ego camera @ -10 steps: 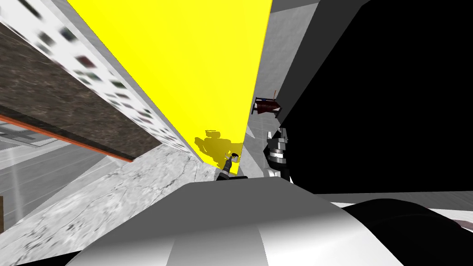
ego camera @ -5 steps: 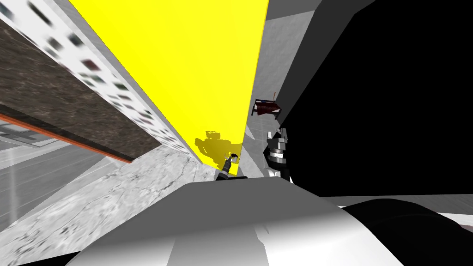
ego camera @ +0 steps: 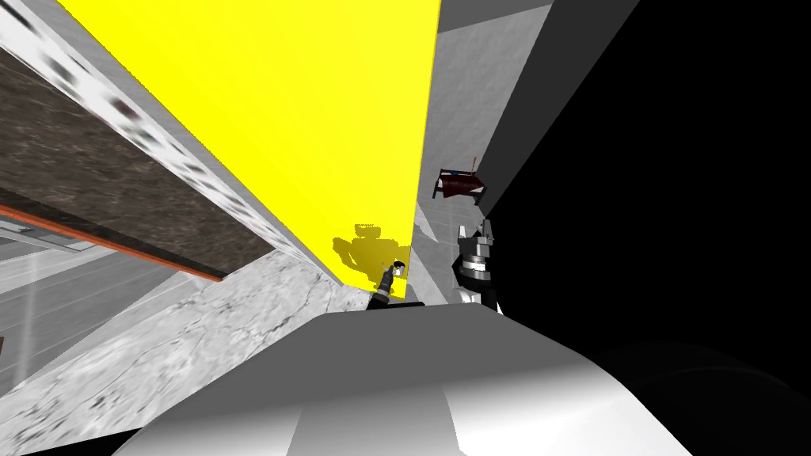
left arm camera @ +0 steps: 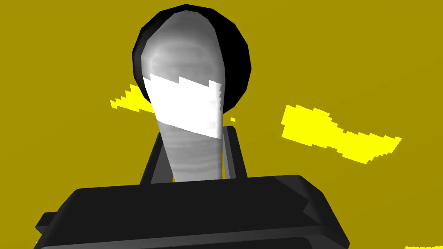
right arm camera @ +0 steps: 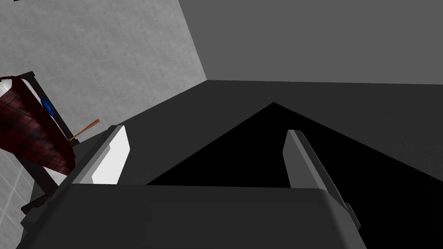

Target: Push the door open

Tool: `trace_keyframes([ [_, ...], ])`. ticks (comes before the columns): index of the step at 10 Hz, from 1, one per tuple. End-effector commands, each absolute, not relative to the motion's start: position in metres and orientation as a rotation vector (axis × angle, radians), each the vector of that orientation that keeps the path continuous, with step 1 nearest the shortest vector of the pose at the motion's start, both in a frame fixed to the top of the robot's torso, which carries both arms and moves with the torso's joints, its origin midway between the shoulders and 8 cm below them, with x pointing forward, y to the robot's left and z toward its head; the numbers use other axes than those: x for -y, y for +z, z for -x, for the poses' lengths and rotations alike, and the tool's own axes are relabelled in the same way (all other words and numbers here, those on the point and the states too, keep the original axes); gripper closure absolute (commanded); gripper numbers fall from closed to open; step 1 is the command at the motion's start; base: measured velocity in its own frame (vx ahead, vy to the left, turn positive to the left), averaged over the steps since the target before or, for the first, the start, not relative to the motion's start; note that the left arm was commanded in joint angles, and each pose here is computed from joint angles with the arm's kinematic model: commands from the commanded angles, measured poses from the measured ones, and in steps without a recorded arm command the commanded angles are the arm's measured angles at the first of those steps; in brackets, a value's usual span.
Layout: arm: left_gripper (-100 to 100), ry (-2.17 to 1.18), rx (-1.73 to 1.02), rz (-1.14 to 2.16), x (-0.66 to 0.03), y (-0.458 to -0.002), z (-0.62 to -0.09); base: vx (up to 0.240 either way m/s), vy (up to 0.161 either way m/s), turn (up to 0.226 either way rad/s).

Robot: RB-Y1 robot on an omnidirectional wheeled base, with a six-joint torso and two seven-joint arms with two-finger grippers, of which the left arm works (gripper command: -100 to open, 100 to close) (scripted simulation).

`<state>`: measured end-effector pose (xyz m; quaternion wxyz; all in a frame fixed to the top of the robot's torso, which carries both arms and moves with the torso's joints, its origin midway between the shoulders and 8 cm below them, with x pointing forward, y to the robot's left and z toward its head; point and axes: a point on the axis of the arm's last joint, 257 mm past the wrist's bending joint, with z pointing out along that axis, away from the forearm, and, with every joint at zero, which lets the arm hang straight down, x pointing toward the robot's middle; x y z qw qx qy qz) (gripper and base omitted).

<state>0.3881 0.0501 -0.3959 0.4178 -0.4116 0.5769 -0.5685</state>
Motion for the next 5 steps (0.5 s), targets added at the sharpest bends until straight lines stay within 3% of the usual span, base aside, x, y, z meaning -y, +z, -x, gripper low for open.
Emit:
trace_keyframes([
  [1, 100, -1.401, -1.415, 1.036, -0.067, -0.394, -0.398, 0.158, -0.109, 0.072],
  [5, 100, -1.364, -1.388, 1.056, -0.085, -0.394, -0.409, 0.1, -0.099, 0.042],
])
